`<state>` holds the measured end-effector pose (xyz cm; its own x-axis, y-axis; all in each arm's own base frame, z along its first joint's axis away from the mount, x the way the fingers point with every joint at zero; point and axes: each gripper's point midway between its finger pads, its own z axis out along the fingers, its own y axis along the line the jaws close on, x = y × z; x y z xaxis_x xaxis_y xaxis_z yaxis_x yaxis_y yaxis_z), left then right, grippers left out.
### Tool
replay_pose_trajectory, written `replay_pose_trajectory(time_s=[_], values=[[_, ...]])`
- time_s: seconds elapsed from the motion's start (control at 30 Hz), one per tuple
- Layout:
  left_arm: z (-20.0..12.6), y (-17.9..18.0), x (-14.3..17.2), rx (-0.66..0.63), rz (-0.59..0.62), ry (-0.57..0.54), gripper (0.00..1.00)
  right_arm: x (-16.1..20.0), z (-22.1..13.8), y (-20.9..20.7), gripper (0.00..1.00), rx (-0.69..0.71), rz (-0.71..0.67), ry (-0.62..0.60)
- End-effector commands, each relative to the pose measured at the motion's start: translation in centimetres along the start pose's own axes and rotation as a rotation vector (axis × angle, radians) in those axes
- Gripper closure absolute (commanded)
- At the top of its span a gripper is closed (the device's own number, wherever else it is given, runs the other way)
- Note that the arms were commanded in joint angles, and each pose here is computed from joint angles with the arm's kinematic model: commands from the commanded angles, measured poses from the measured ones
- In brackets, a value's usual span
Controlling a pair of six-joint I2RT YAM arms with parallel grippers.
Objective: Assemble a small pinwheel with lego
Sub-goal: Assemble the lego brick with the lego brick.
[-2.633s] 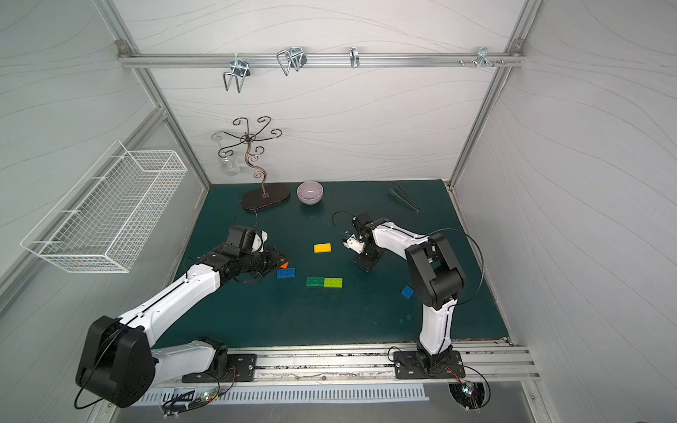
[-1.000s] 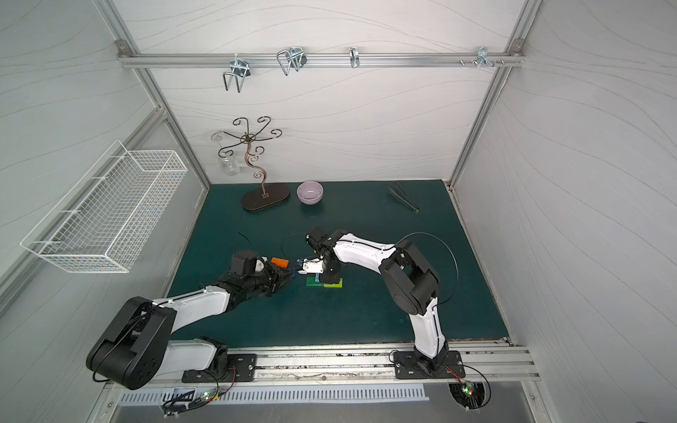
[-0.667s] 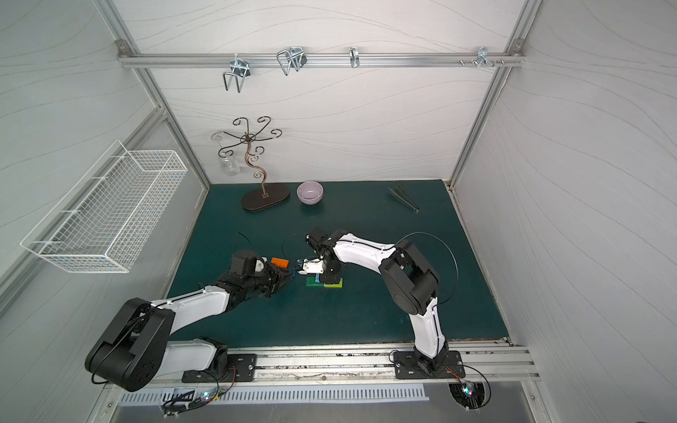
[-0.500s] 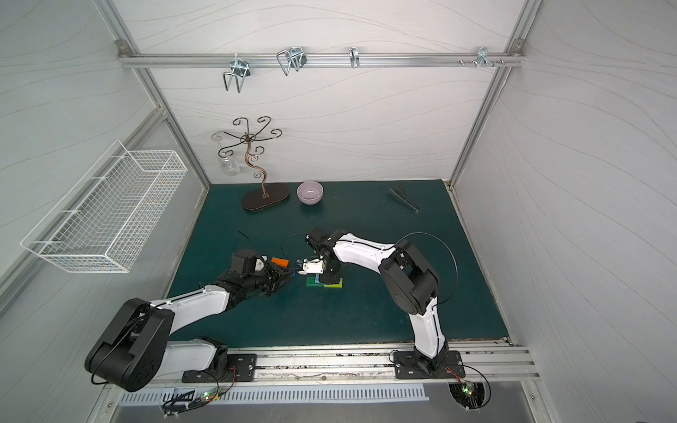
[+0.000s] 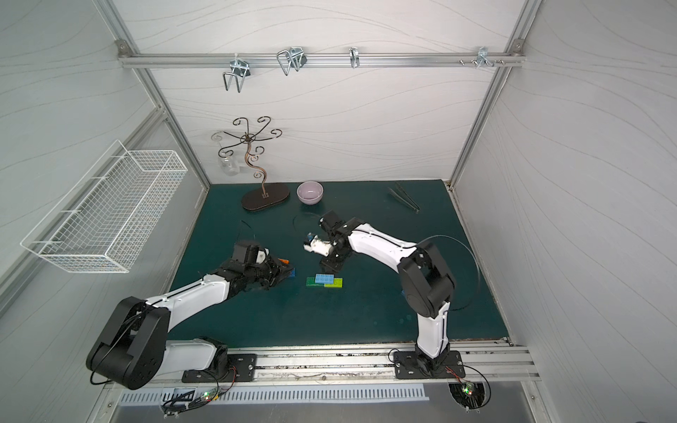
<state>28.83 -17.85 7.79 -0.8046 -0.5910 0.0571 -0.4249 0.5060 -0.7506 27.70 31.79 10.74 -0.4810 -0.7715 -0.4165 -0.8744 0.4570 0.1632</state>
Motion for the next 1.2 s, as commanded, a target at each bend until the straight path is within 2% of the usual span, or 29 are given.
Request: replay_pose_trajectory(time_s=[0.0,0.1,0.2,0.33,0.6,0.77,0.9,1.17], values=[[0.4,-1.8,0.6,-0.053,0.192,0.043,0.78,0.6,-2.5,-0.8,0.58,-0.026,0.560,-0.040],[1.7,-2.7,1.5,-0.038,0.220,0.103,0.82,2.8,-1.7,-0.6,0.70,-0.120,0.830,0.019],[3.3,-3.0,2.9,-0.052,0.254,0.178,0.83,3.6,-1.0,-0.1,0.79,-0.135,0.911,-0.011],[5.1,-3.2,4.6,-0.095,0.316,0.252,0.81,4.0,0.8,1.0,0.89,-0.186,0.953,0.035],[6.1,-2.6,4.8,-0.131,0.325,0.273,0.82,4.1,3.3,2.3,0.90,-0.149,0.934,0.084],[5.9,-1.8,4.8,-0.161,0.330,0.276,0.75,5.0,3.7,1.7,0.83,-0.091,0.917,0.114],[5.9,-1.7,5.0,-0.159,0.336,0.283,0.72,5.1,4.3,1.9,0.82,-0.108,0.916,0.129],[6.0,-1.8,5.3,-0.143,0.338,0.299,0.79,4.6,4.8,1.9,0.85,-0.120,0.908,0.124]])
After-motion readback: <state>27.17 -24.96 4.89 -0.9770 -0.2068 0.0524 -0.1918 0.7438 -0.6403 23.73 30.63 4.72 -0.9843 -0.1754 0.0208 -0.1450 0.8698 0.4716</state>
